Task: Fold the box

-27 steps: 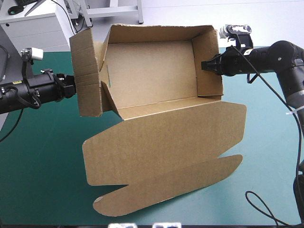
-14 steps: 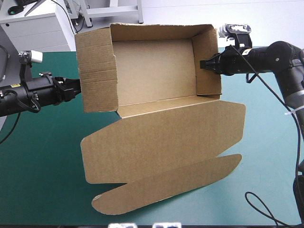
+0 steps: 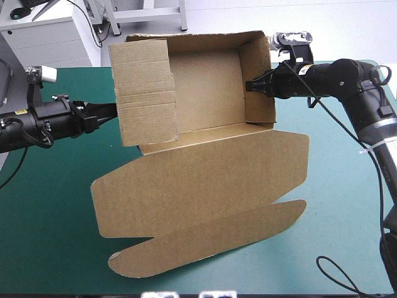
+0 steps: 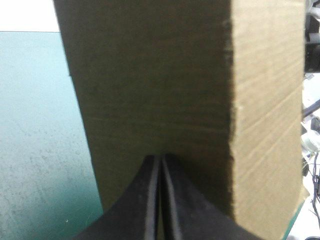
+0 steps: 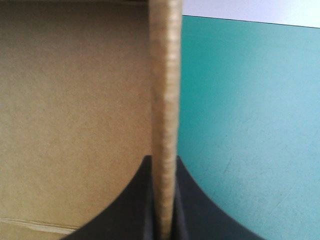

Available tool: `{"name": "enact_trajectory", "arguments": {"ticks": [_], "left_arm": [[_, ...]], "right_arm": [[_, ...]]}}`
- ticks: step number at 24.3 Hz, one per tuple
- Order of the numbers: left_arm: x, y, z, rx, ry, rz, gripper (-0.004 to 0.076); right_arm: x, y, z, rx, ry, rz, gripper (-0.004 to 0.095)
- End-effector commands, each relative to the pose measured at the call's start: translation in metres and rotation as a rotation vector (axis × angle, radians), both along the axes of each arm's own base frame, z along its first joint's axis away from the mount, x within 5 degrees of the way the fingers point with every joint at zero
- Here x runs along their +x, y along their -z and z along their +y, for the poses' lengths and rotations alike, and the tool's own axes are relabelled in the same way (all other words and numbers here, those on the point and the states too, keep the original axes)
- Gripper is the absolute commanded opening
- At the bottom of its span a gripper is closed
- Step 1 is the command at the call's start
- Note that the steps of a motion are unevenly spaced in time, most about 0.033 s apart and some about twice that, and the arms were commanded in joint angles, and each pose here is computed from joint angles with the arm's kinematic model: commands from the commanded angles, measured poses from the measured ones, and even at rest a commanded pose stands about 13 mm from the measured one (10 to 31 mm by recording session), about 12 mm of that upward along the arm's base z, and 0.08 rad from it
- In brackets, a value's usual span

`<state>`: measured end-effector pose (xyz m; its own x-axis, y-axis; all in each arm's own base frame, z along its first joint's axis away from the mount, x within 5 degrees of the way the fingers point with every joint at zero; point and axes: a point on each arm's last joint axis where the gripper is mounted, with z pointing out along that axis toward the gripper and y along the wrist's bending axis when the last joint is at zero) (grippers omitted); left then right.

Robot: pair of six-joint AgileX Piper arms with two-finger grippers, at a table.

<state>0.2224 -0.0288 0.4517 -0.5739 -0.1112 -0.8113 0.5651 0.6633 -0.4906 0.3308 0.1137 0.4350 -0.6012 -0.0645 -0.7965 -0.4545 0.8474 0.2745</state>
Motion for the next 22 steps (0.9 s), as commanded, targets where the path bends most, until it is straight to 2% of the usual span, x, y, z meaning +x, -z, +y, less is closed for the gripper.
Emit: {"name": "enact_trajectory", "arguments": {"ticks": [1, 9, 18, 21, 22], "left_arm": [[-0.015, -0.018, -0.011, -0.061, 0.082, -0.049, 0.0021], [-0.017, -0.014, -0.021, -0.01, 0.127, -0.038, 0.0211], [-0.014, -0.011, -0.019, 0.033, 0.088, -0.038, 0.0254], [-0.01, -0.002, -0.011, 0.137, 0.015, 0.01, 0.0297], [-0.009, 0.0, -0.009, 0.14, -0.029, 0.045, 0.0344]], "right_arm": [[-0.008, -0.023, 0.007, 0.058, 0.022, -0.105, -0.0011], [0.001, -0.012, 0.019, 0.057, 0.017, -0.085, -0.0011], [0.002, -0.011, 0.023, 0.067, 0.016, -0.076, -0.0011], [-0.004, -0.009, 0.039, 0.011, 0.015, -0.095, 0.0003], [-0.007, -0.009, 0.047, -0.002, 0.018, -0.106, 0.0002]]}}
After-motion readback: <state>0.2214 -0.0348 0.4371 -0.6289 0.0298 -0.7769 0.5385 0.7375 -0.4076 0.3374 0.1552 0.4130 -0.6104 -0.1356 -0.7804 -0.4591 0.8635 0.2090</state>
